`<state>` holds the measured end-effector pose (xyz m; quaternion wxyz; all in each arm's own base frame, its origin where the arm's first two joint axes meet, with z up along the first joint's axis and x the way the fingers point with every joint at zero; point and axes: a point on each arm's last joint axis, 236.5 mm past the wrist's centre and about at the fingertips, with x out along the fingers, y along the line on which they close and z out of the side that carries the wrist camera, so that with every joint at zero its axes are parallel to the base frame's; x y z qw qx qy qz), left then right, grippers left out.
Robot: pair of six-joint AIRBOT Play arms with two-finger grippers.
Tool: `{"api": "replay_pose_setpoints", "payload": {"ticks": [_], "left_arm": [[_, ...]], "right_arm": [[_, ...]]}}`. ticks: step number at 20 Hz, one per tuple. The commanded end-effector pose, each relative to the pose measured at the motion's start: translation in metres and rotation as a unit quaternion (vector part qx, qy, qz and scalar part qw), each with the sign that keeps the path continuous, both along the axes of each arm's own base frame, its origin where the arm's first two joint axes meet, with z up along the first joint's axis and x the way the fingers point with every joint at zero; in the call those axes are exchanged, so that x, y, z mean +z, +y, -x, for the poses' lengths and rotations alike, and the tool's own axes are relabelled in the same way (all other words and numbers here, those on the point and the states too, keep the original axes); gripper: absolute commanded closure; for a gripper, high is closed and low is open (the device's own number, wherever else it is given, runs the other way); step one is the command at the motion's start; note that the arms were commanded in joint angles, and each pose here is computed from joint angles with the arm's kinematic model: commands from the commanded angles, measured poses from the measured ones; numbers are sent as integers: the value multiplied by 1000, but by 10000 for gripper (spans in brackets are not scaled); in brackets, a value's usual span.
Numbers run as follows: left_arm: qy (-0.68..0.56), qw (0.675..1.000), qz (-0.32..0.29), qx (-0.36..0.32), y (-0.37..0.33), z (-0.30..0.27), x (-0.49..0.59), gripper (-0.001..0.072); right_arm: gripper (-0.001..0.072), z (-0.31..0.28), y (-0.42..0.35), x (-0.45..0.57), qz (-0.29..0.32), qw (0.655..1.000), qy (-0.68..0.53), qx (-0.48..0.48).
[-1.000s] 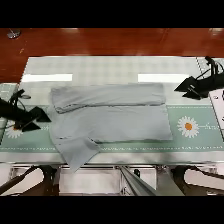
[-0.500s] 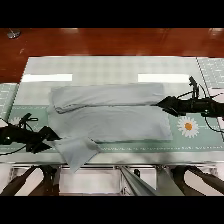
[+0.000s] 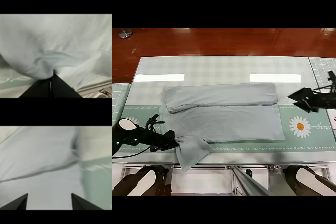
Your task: Fold the shirts.
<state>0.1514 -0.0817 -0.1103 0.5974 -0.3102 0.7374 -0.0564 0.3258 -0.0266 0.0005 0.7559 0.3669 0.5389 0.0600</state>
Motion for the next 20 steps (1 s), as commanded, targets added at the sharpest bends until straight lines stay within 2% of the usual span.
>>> {"api": "replay_pose_setpoints", "payload": {"ticks": [1, 3, 9, 12, 17, 18, 19, 20], "left_arm": [[-22, 999, 26, -27, -15, -3, 5, 683], [-26, 999, 23, -24, -14, -5, 4, 683], [-26, 999, 23, -24, -14, -5, 4, 683], [-27, 999, 23, -22, -14, -6, 4, 683], [-39, 999, 25, -10, -16, -14, 4, 683], [-42, 999, 26, -8, -16, -16, 5, 683], [-48, 999, 24, -10, -14, -20, 7, 683], [-62, 998, 22, -19, -12, -27, 12, 683]], "right_arm": [[94, 87, -57, -39, 60, 981, 179, -37], [94, 117, -41, -66, 54, 967, 243, -49], [94, 140, 37, -99, 24, 951, 294, 99], [93, 127, 65, -106, 5, 951, 280, 127], [97, 91, 90, -99, -38, 969, 223, 96], [208, 88, 96, -95, -50, 971, 210, 104], [487, 86, 101, -91, -62, 971, 198, 114], [688, 82, 104, -86, -68, 973, 178, 133]]}}
